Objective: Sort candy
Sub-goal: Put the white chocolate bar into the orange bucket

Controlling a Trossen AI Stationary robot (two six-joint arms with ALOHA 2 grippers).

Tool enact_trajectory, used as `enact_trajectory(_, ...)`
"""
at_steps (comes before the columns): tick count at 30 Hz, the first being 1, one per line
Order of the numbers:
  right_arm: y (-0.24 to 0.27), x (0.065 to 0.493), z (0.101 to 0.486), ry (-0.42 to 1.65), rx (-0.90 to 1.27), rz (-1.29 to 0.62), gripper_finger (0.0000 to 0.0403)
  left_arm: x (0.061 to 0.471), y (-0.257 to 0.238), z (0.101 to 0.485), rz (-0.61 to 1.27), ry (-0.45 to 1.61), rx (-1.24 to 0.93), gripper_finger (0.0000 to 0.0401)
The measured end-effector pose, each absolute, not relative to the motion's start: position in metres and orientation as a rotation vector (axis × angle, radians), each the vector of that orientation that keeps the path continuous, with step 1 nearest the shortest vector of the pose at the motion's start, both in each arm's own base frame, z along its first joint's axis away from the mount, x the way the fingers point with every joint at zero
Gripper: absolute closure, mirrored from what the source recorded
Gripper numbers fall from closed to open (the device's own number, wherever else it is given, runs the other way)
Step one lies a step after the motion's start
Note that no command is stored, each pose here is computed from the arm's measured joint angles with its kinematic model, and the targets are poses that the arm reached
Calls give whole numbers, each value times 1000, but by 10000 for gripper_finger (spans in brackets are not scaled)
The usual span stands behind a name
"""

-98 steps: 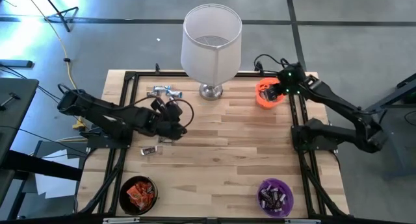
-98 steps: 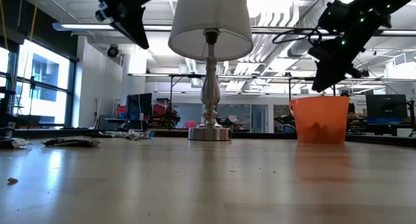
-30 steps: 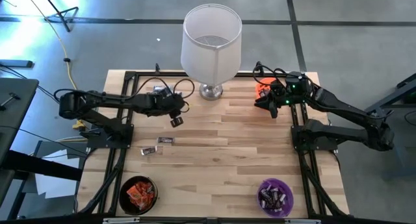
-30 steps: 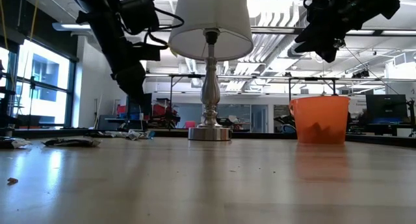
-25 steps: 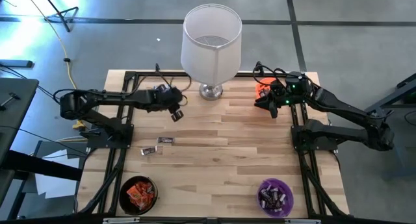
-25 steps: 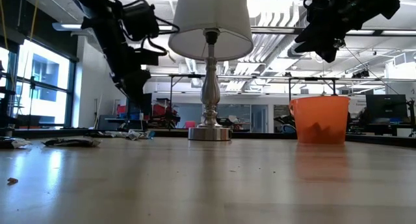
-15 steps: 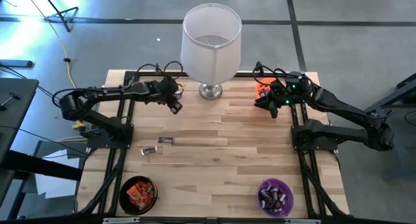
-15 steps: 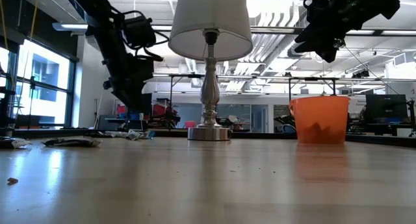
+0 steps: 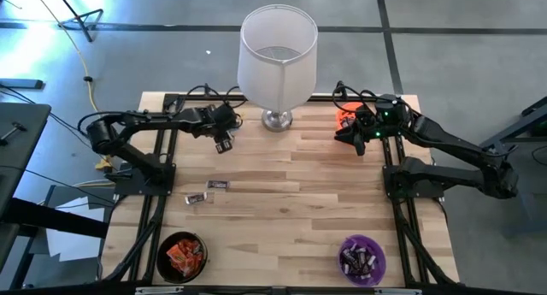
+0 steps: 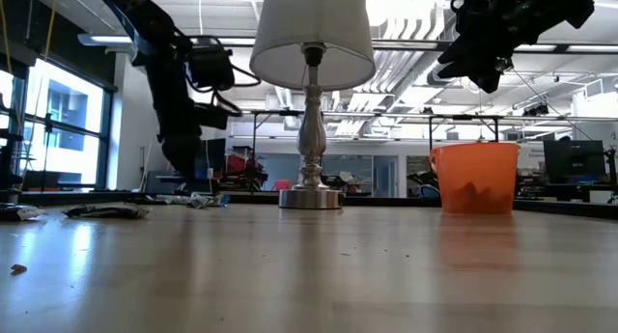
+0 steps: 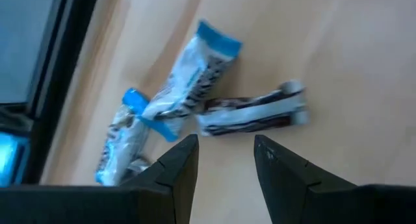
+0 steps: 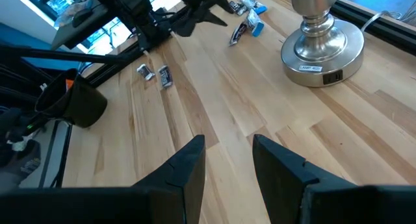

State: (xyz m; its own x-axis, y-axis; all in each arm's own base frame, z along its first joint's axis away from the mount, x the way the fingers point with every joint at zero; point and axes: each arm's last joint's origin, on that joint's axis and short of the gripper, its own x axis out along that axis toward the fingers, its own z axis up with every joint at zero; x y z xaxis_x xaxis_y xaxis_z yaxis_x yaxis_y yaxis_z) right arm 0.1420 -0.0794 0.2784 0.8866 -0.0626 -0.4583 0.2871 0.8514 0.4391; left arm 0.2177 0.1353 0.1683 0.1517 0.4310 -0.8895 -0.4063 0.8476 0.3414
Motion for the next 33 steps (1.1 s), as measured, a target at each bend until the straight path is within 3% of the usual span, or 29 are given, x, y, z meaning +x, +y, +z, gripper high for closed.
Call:
enact_trajectory(9, -79, 142, 278, 448, 523, -191, 279, 220, 142, 165, 752, 1279, 72, 263)
enact_trajectory(33, -79, 142, 278, 448, 523, -191, 279, 234, 176, 151, 858, 1235, -80, 263)
